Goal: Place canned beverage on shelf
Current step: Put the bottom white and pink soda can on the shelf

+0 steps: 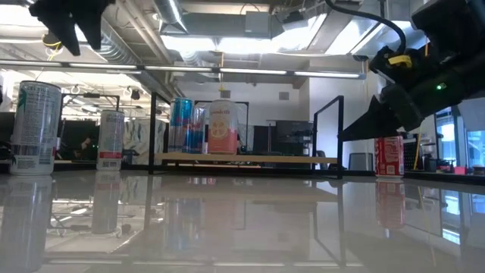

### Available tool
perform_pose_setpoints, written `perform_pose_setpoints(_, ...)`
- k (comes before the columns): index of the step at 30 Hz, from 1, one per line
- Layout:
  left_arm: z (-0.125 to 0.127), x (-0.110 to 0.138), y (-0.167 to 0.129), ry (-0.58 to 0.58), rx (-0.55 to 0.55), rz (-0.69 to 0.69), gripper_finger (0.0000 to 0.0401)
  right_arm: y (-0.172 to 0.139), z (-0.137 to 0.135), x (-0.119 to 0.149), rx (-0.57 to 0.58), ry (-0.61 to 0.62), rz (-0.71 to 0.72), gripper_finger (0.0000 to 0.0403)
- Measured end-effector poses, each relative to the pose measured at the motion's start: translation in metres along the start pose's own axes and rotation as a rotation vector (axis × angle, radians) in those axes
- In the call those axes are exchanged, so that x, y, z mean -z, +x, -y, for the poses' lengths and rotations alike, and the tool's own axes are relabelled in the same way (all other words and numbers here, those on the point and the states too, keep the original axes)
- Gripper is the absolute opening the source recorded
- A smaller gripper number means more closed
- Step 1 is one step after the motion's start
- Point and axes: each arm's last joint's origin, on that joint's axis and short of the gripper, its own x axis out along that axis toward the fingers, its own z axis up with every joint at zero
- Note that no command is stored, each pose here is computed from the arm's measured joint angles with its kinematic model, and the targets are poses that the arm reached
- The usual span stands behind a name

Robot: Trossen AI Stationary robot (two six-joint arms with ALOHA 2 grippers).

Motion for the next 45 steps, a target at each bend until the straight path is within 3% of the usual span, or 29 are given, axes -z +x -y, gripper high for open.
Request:
perform_pose_setpoints(6,-0.006,-0.014,0.015,0.036,-0.066,-0.059,0.0326,0.005,0.006,-0.003,0.019,-0.007,0.004,0.0367)
perform_pose_setpoints(12,-0.017,-0.024,0.022,0.088,-0.034,-0.176,0.0326,0.011,0.013,-0.004,0.063,0.006,-0.011,0.0367)
perform_pose_setpoints(19,-0.021,-0.028,0.025,0.232,-0.015,-0.210,0.0326,0.017,0.021,-0.005,0.080,-0.011,-0.026,0.0367)
perform_pose_setpoints(28,-0.018,-0.026,0.030,0.272,0.036,-0.271,0.0326,0.022,0.027,-0.006,0.073,-0.008,-0.044,0.0367)
perform_pose_setpoints(34,-0.019,-0.012,0.053,0.306,-0.031,-0.358,0.0326,0.022,0.026,-0.006,0.064,-0.008,-0.044,0.0367)
perform_pose_setpoints(45,-0.019,-0.009,0.058,0.338,-0.054,-0.364,0.0326,0.022,0.025,-0.009,0.033,-0.011,-0.024,0.0367)
